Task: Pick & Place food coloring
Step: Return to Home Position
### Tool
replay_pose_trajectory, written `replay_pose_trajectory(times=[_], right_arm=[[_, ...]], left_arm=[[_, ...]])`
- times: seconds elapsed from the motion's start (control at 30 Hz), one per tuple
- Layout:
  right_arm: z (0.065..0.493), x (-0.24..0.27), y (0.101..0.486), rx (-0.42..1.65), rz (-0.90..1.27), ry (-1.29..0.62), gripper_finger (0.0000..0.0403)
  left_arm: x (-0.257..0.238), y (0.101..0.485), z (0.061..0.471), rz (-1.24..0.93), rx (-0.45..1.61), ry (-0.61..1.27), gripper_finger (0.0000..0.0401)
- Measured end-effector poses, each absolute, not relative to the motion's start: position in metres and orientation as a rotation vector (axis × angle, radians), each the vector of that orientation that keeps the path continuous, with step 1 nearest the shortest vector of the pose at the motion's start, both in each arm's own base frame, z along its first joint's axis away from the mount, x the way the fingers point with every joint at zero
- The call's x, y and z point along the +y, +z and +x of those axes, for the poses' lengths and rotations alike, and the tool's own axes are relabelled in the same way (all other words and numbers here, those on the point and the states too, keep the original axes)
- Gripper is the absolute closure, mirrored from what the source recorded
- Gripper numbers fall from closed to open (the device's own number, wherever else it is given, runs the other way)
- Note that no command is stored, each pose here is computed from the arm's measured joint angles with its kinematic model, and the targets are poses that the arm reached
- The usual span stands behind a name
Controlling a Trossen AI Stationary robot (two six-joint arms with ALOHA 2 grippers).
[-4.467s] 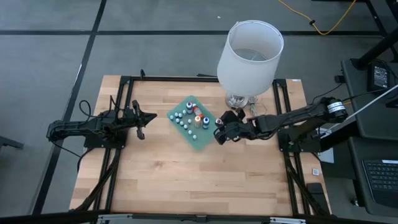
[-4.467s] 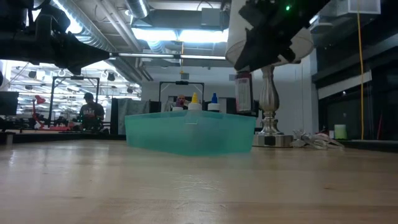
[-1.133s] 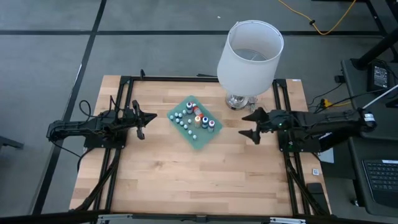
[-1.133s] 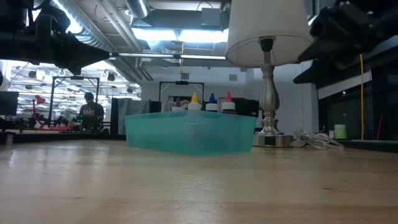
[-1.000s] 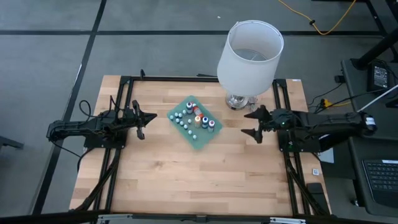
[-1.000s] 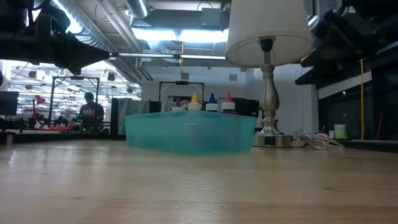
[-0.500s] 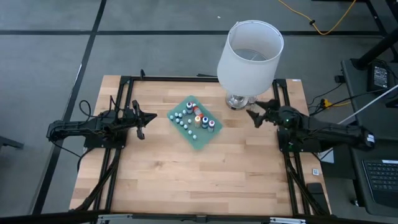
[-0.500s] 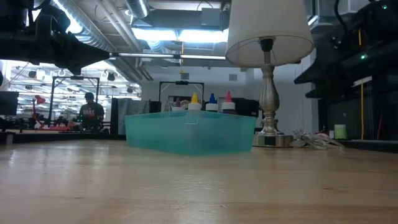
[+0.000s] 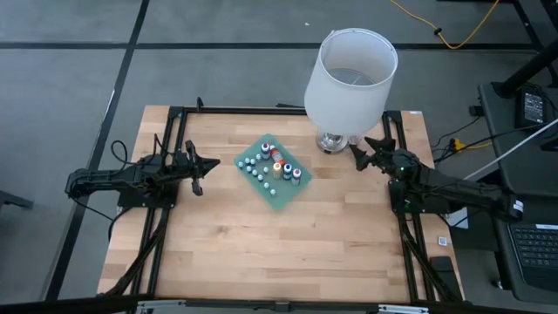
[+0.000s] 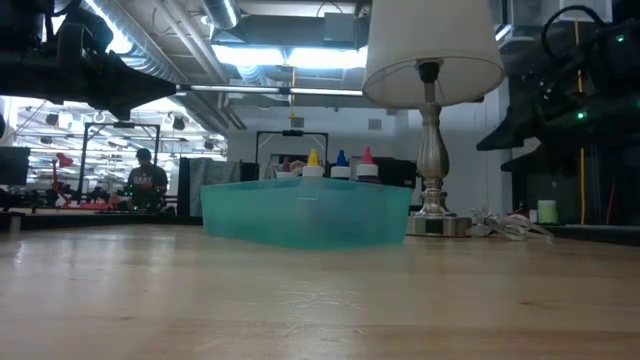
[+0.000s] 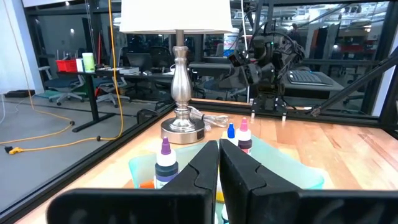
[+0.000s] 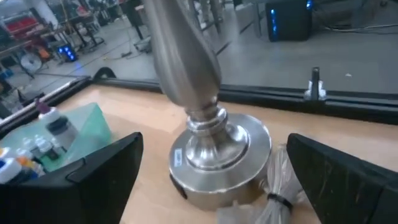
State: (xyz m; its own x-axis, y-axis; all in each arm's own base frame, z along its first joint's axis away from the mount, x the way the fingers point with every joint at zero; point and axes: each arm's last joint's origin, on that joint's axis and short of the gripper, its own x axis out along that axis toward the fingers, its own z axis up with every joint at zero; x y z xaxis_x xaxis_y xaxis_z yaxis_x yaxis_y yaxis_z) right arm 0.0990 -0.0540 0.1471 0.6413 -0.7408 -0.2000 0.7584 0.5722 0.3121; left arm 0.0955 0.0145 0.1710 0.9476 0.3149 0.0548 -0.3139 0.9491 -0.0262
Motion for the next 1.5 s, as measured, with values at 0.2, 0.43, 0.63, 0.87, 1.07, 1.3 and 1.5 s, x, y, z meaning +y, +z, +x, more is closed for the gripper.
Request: replay_pose_trajectory(times=[0.2, 0.43, 0.63, 0.87, 1.07, 1.3, 1.5], right_arm=[[0.094, -0.057, 0.152, 0.025, 0.305, -0.905, 0.0006], [0.089, -0.055, 0.161, -0.015, 0.19, -0.881, 0.0006], [0.088, -0.053, 0.164, -0.053, 0.193, -0.81, 0.0006], [0.088, -0.053, 0.164, -0.055, 0.192, -0.803, 0.0006], [0.088, -0.053, 0.164, -0.055, 0.192, -0.803, 0.0006], [0.088, -0.053, 0.165, -0.06, 0.192, -0.802, 0.0006], [0.083, -0.05, 0.172, -0.148, 0.189, -0.793, 0.0006]], left_arm=[[0.015, 0.171, 0.096, -0.017, -0.059, 0.321, 0.0391], [0.015, 0.171, 0.096, -0.017, -0.059, 0.32, 0.0394], [0.015, 0.171, 0.095, -0.017, -0.059, 0.32, 0.0389], [0.015, 0.171, 0.096, -0.017, -0.059, 0.321, 0.0393], [0.015, 0.171, 0.096, -0.017, -0.059, 0.321, 0.0394], [0.015, 0.171, 0.095, -0.017, -0.059, 0.321, 0.0388], [0.015, 0.171, 0.095, -0.017, -0.059, 0.321, 0.0394]])
